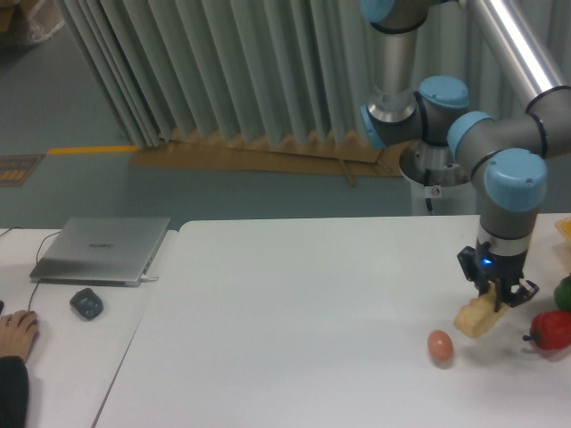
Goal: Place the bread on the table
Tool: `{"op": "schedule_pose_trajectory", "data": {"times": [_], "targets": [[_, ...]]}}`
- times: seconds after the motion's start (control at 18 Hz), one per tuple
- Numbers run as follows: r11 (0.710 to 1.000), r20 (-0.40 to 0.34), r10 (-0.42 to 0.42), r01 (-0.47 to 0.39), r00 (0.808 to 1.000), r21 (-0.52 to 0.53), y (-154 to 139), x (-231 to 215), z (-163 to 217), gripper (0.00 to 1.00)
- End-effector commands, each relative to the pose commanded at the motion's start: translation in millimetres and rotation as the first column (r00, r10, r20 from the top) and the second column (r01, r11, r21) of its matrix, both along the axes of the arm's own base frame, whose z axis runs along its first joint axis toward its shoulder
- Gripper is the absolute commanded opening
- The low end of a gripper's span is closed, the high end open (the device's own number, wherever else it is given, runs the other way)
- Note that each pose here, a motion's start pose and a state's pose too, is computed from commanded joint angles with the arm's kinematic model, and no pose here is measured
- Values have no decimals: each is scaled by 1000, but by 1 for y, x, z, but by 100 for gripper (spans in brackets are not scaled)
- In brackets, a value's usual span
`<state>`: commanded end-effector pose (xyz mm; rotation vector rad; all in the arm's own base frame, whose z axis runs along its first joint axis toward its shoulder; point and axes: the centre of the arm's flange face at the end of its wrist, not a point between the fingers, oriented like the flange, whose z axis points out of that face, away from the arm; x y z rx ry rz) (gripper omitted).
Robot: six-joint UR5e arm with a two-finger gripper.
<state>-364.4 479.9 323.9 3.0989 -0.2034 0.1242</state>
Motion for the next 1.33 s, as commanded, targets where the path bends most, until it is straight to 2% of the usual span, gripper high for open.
{"op": "schedule_pose_trajectory", "data": {"times": [0.11,0.17,0.22,0.39,0.67,0.89,1.11,1.33], "targets": [[1000,4,-2,2,1000,-5,-1,2,-4,39],[1000,1,-4,4,1000,-11,-2,2,-5,55],[1000,-9,-14,14,1000,-21,-2,2,-5,98],[995,-57,-50,45,997,-84,3,10,-8,100],[997,-75,-49,43,996,-68,4,6,2,100],[998,-120,-48,44,992,-37,10,-3,29,100],[995,-120,-96,93,988,-33,8,-3,33,100],[995,-118,-98,95,988,-31,6,-3,34,100]]}}
